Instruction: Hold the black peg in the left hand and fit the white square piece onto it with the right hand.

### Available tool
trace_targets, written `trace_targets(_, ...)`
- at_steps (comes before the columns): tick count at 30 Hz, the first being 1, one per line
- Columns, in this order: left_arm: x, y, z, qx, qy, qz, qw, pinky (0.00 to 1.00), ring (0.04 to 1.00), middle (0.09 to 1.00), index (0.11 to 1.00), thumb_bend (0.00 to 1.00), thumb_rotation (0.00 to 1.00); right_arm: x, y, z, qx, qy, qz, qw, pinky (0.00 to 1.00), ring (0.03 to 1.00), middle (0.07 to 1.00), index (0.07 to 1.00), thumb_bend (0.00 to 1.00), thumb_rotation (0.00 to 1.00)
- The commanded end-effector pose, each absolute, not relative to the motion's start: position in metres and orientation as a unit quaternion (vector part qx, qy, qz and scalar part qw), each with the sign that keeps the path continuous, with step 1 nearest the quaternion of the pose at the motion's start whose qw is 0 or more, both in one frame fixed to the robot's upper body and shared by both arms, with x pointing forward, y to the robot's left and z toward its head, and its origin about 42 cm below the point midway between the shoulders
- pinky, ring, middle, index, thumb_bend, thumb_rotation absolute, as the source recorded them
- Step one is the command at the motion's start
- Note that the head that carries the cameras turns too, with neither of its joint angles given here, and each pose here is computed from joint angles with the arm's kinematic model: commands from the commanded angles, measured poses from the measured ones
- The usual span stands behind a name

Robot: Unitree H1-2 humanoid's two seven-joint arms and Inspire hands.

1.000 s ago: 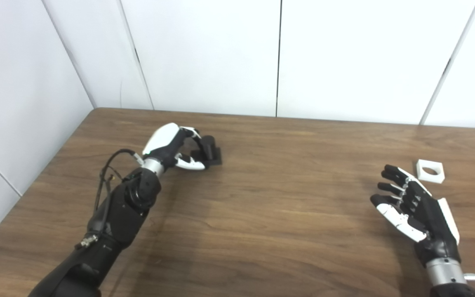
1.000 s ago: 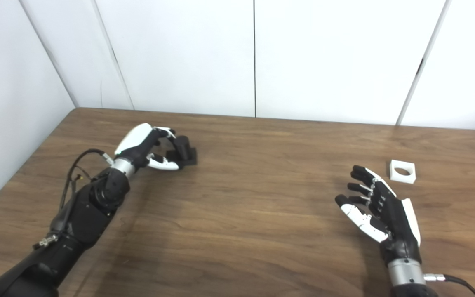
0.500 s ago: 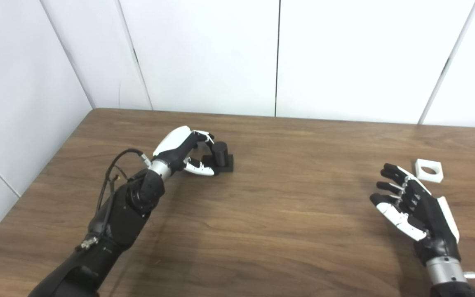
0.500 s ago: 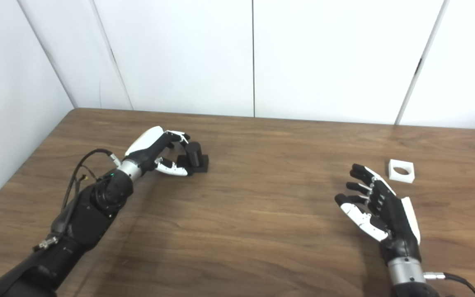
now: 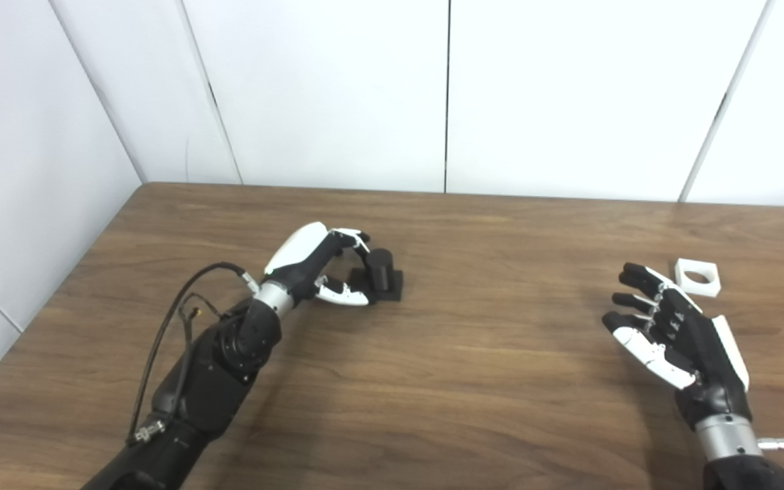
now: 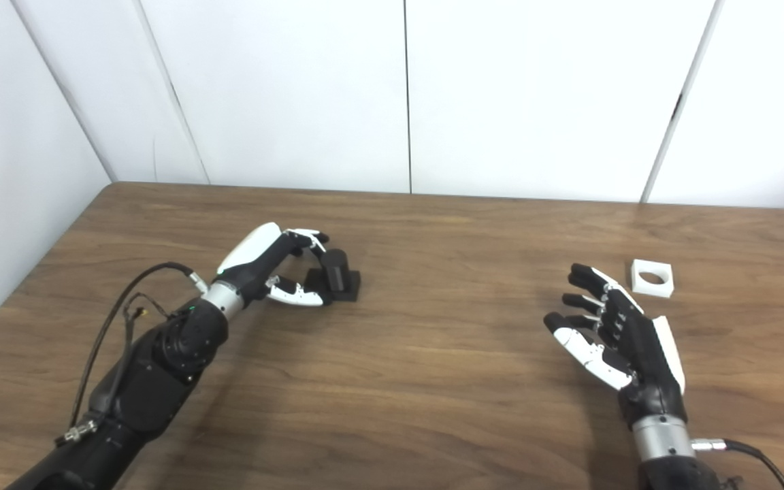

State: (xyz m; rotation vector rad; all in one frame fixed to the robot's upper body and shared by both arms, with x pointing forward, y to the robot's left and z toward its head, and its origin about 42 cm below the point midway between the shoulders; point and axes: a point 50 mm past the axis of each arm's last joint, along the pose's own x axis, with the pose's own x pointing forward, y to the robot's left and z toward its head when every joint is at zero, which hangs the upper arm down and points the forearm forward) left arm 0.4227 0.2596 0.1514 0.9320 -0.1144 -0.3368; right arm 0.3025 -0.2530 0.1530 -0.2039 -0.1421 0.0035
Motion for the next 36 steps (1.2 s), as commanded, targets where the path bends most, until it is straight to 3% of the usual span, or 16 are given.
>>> trace_targets(1,0.412,0.239,0.130,0.433,-0.045,-0.223,0.872,0.76,0.874,0.851,0.494,0.52,0.07,0.308,-0.252,0.175,-0.103,-0.114,0.002,0.988,0.64,0.755,0.825,0.813,0.60,0.36)
trace_targets(13,0.397,0.217,0.110,0.438,-0.086,-0.278,0.850,0.73,0.865,0.854,0.495,0.52,0.08,0.308,-0.250,0.175,-0.103,-0.115,0.000,0.988,0.64,0.754,0.828,0.817,0.58,0.33)
trace_targets(31,0.374,0.185,0.102,0.422,-0.127,-0.354,0.825,0.74,0.886,0.853,0.494,0.52,0.08,0.305,-0.247,0.180,-0.108,-0.110,-0.006,0.988,0.67,0.759,0.821,0.815,0.61,0.37)
trace_targets(36,0.366,0.176,0.103,0.421,-0.133,-0.375,0.815,0.74,0.888,0.857,0.495,0.52,0.08,0.305,-0.247,0.182,-0.105,-0.111,-0.008,0.988,0.64,0.751,0.819,0.813,0.64,0.39)
